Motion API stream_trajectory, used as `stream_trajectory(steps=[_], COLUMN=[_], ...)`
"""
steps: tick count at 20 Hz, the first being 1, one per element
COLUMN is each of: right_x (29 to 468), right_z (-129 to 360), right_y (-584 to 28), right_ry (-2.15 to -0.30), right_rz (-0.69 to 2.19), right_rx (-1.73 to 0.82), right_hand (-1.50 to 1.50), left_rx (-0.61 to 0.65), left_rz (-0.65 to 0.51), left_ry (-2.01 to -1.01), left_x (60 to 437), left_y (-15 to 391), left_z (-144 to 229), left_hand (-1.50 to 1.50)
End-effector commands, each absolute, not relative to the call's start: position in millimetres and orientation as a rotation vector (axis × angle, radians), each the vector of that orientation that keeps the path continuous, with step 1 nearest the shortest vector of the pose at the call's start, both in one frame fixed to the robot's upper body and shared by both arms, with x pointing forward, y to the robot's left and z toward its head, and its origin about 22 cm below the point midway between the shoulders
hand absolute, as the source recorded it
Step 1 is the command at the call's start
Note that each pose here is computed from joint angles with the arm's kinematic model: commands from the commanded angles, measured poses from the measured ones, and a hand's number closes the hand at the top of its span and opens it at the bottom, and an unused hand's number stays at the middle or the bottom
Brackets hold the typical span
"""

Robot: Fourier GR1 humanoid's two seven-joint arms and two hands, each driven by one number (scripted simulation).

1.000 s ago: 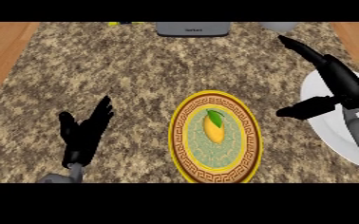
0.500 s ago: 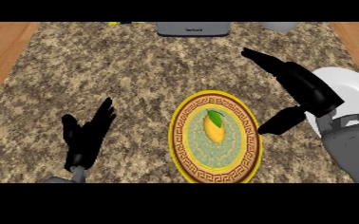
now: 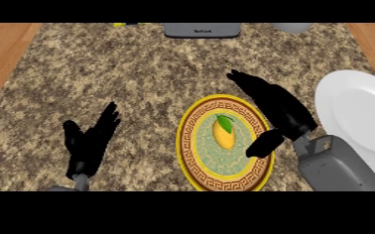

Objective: Pick the lemon from the plate and place it in the plate

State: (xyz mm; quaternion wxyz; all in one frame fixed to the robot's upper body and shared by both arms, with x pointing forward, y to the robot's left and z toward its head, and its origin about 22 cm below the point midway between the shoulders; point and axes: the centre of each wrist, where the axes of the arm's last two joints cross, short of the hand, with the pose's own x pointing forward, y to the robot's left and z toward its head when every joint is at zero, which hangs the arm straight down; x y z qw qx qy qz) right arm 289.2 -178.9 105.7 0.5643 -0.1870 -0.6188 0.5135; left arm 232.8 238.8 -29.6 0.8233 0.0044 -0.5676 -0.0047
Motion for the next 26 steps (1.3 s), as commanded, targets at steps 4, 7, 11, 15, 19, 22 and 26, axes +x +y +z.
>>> stream_trajectory(steps=[4, 7, 11, 15, 19, 22, 26], right_x=[277.4, 280.4, 270.8, 261.8, 283.3, 275.2, 289.8], right_z=[95.0, 63.5, 58.0, 51.7, 49.0, 36.4, 35.5], right_y=[-154.6, -151.0, -144.2, -133.9, -152.2, -140.6, -140.6], right_ry=[-1.393, -1.387, -1.374, -1.354, -1.320, -1.297, -1.274], right_rz=[1.247, 1.267, 1.271, 1.270, 1.303, 1.335, 1.342], right_rx=[-0.392, -0.379, -0.453, -0.542, -0.549, -0.542, -0.518], right_hand=[-1.50, -1.50, -1.50, -1.50, -1.50, -1.50, -1.50], left_rx=[0.016, 0.017, -0.015, 0.032, 0.004, 0.021, -0.002], left_rz=[-0.003, -0.006, -0.006, -0.002, -0.012, -0.014, -0.021], left_ry=[-1.194, -1.170, -1.191, -1.185, -1.187, -1.181, -1.178], left_x=[234.7, 244.2, 221.2, 232.8, 238.0, 242.3, 242.3], left_y=[252.0, 244.7, 245.7, 249.4, 233.5, 248.1, 232.9], left_z=[-33.4, -37.1, -39.3, -35.3, -19.8, -53.1, -31.2], left_hand=[0.00, 0.00, 0.00, 0.00, 0.00, 0.00, 0.00])
